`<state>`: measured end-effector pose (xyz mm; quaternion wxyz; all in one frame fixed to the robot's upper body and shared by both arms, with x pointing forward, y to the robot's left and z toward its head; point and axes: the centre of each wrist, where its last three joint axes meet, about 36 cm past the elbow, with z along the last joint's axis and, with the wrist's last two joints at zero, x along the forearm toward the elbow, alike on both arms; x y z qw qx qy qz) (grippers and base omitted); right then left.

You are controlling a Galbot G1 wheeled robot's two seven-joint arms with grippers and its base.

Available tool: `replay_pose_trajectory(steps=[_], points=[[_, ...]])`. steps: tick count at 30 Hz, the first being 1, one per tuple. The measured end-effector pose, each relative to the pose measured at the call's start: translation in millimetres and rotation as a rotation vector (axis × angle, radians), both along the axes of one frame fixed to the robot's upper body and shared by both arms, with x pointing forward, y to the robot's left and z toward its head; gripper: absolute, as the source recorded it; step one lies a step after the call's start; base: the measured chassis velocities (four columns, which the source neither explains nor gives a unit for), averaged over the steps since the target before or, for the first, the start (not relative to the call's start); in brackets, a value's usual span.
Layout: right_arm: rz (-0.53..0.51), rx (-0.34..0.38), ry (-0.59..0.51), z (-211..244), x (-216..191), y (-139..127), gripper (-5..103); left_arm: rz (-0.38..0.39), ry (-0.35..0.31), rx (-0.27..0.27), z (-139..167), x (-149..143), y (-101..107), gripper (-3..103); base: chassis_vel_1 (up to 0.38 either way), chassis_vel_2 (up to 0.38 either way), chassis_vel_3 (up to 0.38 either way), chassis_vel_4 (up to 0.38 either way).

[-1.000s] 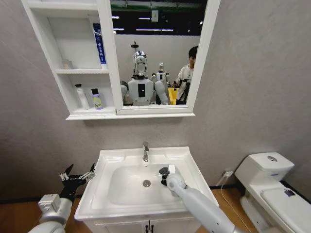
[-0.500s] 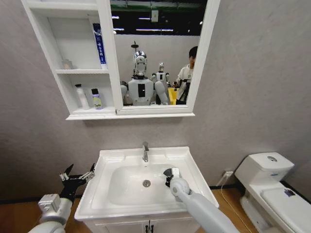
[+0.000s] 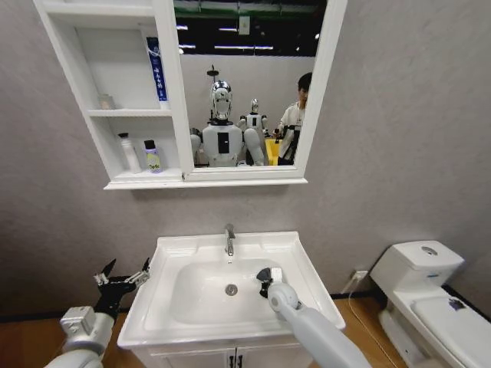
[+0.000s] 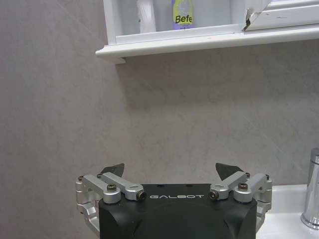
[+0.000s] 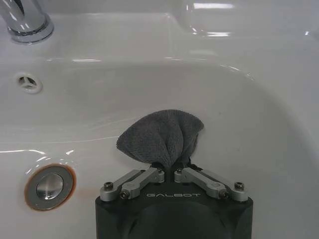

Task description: Move facial cleanser and shampoo from washbasin to cabinet, then wipe washbasin with towel.

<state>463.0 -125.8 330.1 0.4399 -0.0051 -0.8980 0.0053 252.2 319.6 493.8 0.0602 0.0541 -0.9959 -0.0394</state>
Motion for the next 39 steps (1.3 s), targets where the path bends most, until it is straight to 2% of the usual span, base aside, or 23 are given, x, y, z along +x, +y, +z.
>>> replay_pose_trajectory(steps=[2, 15, 26, 32, 39], points=[[0.008, 0.015, 0.012, -5.2, 3.5, 11.0, 4, 0.000, 0.000, 0.000, 0.0, 0.0, 0.0, 100, 0.000, 0.000, 0.000, 0.000], [0.027, 0.044, 0.023, -16.9, 9.1, 19.6, 4, 0.000, 0.000, 0.000, 0.0, 0.0, 0.0, 100, 0.000, 0.000, 0.000, 0.000], [0.059, 0.075, 0.028, -13.9, 11.7, 43.6, 4, 0.000, 0.000, 0.000, 0.0, 0.0, 0.0, 100, 0.000, 0.000, 0.000, 0.000], [0.050, 0.058, 0.028, -14.2, 11.3, 38.7, 4, 0.000, 0.000, 0.000, 0.0, 0.0, 0.0, 100, 0.000, 0.000, 0.000, 0.000], [0.001, 0.031, 0.024, -12.7, 2.4, 12.0, 4, 0.000, 0.000, 0.000, 0.0, 0.0, 0.0, 100, 0.000, 0.000, 0.000, 0.000]])
